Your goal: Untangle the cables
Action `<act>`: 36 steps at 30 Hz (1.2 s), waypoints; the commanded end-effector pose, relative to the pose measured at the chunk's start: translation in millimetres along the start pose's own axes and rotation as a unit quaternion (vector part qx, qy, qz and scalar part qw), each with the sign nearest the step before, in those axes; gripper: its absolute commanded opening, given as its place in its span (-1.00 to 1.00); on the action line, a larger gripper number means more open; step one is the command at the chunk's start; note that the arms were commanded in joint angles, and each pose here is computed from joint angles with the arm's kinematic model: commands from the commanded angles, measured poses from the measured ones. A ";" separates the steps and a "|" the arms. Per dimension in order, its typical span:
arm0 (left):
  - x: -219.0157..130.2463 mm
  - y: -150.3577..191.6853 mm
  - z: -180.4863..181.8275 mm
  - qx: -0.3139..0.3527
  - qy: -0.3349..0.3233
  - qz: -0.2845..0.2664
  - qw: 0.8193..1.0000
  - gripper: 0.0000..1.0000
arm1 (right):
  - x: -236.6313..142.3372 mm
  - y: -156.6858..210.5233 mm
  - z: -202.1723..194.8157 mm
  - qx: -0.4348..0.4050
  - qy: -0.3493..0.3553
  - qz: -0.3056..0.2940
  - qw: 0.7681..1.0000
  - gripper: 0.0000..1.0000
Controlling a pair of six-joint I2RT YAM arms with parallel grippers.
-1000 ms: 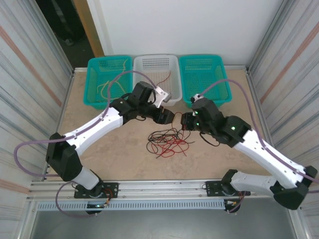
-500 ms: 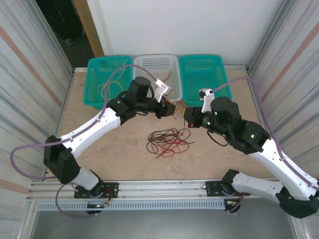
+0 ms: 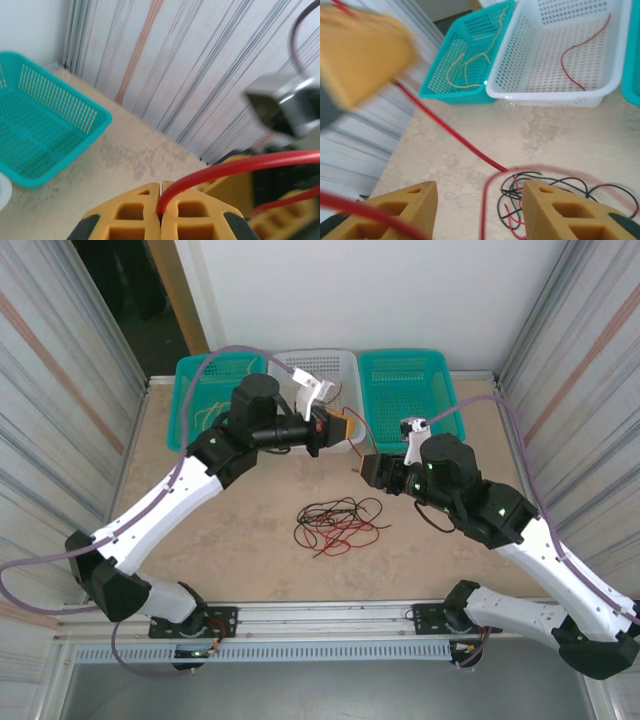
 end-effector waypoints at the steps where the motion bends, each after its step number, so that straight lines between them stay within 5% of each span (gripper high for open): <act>1: -16.5 -33.7 -8.4 0.002 0.006 -0.055 0.998 -1.00 | 11.4 2.8 -16.3 0.022 0.041 -0.014 0.999 -0.19; 9: -31.3 -55.5 13.6 -0.036 -0.015 -0.105 0.994 -1.00 | 28.0 12.4 -66.8 0.089 0.107 -0.016 0.990 -0.62; 20: -19.3 -51.2 112.2 -0.061 -0.216 -0.055 0.973 -1.00 | 27.1 24.3 -85.3 0.113 0.135 0.005 0.984 -0.45; 30: -3.8 -64.4 207.4 -0.066 -0.300 -0.072 0.949 -1.00 | 23.9 31.7 -88.9 0.117 0.137 0.011 0.984 -0.46; 36: 24.1 -24.7 249.7 -0.066 -0.343 -0.003 0.937 -1.00 | 20.7 31.4 -89.8 0.115 0.142 0.007 0.983 -0.46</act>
Point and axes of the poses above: each hand's point on the last joint's axis, 136 mm out from that joint toward the fingers, its own x axis out along the fingers, its own z axis along the line the jaws close on, y = z × x, the point moved 8 cm from there along -x, back along the fingers, and after that the axes turned 15 degrees about x, right-handed, at the moved point
